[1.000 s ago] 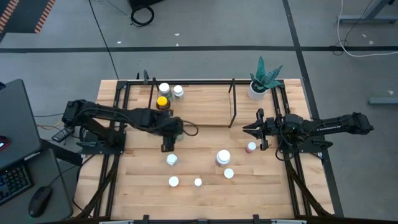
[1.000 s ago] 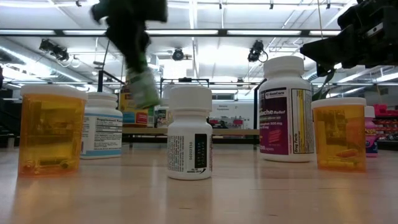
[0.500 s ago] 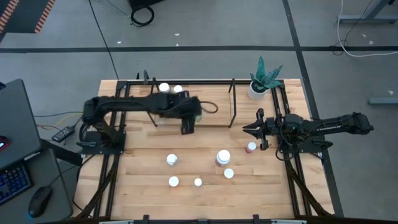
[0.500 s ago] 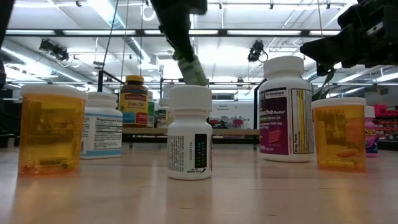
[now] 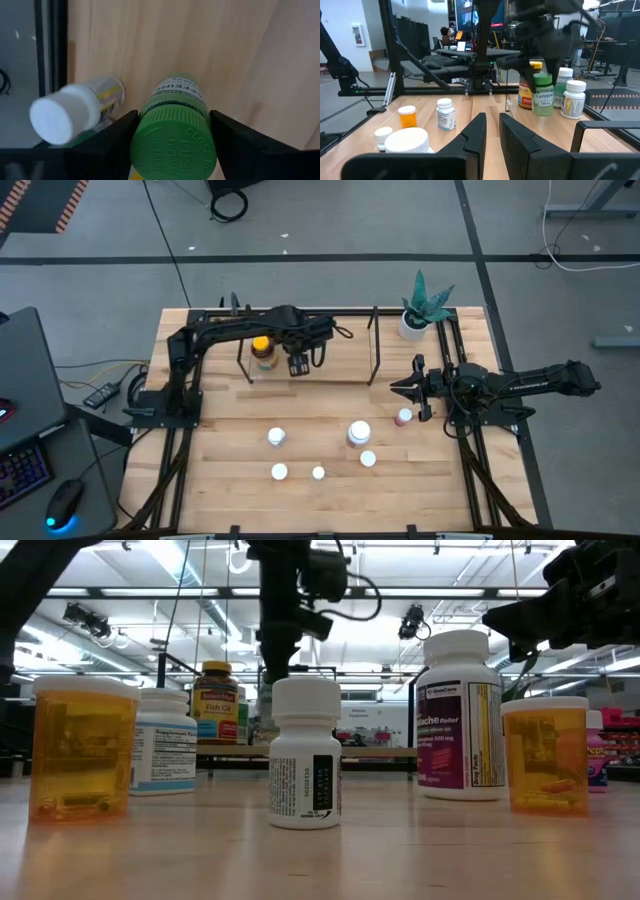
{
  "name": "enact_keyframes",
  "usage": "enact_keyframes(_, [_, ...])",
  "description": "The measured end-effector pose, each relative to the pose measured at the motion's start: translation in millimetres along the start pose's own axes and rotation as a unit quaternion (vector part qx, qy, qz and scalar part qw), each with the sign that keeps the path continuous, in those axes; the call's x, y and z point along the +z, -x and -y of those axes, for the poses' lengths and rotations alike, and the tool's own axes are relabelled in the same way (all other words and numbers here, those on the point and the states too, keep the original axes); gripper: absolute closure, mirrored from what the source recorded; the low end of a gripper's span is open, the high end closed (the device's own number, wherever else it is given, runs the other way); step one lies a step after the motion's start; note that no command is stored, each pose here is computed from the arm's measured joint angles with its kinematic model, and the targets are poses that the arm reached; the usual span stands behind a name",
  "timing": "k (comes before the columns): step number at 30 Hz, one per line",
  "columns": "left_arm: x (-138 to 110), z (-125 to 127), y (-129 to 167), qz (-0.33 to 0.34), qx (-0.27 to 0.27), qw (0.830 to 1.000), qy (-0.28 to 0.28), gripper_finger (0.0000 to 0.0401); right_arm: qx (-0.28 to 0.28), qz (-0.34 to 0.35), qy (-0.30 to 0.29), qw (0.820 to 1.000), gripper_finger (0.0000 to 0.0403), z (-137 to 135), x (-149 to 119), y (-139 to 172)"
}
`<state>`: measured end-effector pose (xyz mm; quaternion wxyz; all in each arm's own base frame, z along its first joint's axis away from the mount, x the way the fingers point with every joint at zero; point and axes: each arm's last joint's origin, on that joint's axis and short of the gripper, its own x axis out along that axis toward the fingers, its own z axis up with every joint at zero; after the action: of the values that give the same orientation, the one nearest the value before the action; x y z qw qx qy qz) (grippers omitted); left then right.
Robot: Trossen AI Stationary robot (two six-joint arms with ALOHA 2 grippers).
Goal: Pick and place medicine bottles onto shelf by color
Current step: Put the green pill bottle on the shelf aligned with the other white pill bottles
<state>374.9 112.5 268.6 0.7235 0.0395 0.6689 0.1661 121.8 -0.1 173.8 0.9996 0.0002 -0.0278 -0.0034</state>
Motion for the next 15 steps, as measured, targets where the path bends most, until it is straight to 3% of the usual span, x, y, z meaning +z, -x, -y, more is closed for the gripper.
enact_keyframes(15, [-7.7,8.9,-22.9,-0.070,-0.003,0.997,-0.040,0.0157,0.000,0.000,0.000,1.000,0.0341,0.0,0.0,0.0])
